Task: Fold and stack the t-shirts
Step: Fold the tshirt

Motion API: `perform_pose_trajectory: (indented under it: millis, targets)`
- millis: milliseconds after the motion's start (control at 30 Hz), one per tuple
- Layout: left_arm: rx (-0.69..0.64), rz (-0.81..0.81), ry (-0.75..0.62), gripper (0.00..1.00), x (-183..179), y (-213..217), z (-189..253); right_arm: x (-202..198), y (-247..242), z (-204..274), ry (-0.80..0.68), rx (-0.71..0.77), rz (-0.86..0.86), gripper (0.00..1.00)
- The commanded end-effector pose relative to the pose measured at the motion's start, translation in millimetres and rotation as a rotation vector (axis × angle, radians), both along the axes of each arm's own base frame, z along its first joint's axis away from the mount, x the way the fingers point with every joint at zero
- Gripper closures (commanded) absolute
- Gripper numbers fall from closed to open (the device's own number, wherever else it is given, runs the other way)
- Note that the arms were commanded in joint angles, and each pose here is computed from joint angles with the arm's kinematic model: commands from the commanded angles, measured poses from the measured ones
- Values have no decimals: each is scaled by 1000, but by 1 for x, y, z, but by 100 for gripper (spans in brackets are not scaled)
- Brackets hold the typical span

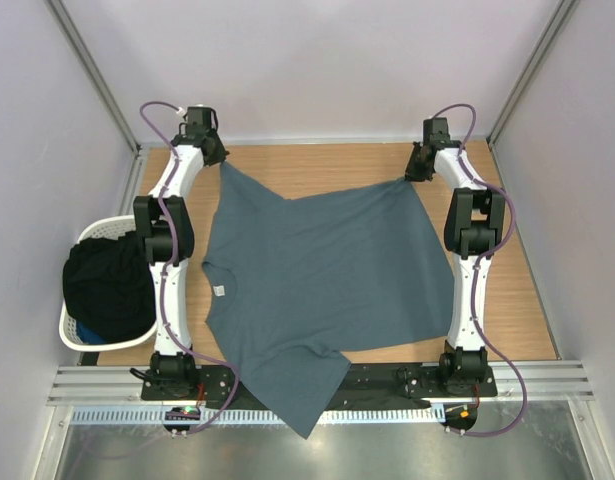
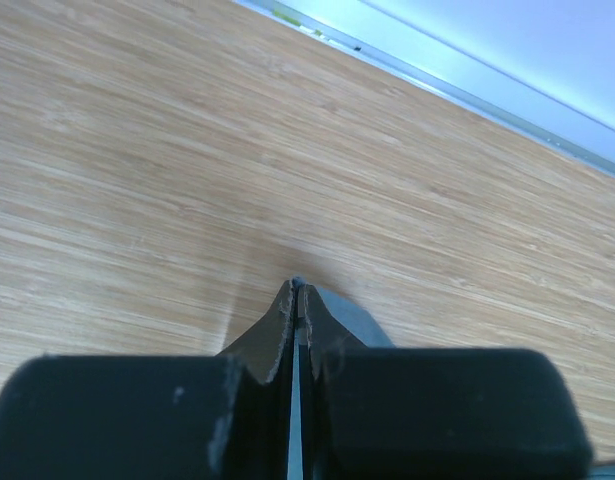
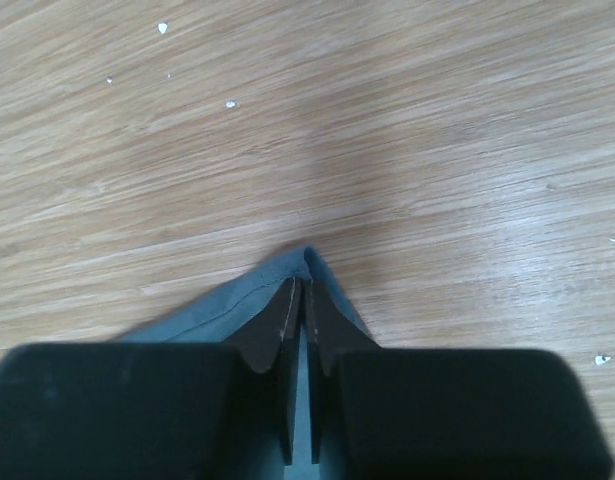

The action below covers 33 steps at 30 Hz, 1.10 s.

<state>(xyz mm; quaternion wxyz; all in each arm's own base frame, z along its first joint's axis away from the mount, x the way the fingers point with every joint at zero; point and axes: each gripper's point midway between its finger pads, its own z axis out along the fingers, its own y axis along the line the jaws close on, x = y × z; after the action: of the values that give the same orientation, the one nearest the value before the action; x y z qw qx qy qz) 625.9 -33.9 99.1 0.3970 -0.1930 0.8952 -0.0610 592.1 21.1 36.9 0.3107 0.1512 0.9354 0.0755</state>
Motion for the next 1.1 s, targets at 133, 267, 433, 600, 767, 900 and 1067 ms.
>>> perform_pose_trajectory:
  millis: [133, 267, 433, 600, 767, 900, 1067]
  targets:
    - [12, -28, -104, 100, 19, 4, 35, 27, 0, 45, -144, -4, 0, 99]
    - [19, -55, -140, 100, 22, 2, 49, 35, 2, 63, -203, 5, 2, 99]
    - [20, -82, -195, 100, 24, 0, 74, 42, 11, 79, -263, 45, 33, 99]
    - [10, -130, -241, 100, 23, -2, 97, 44, 8, 82, -281, 51, 32, 99]
    - [-36, -188, -296, 100, 20, -6, 121, 43, -2, 94, -298, 47, 16, 99]
    - [-48, -233, -317, 100, 14, -13, 133, 37, -5, 104, -304, 35, 18, 99]
    - [-67, -296, -329, 100, -2, -22, 145, 26, -6, 102, -296, 26, 28, 99]
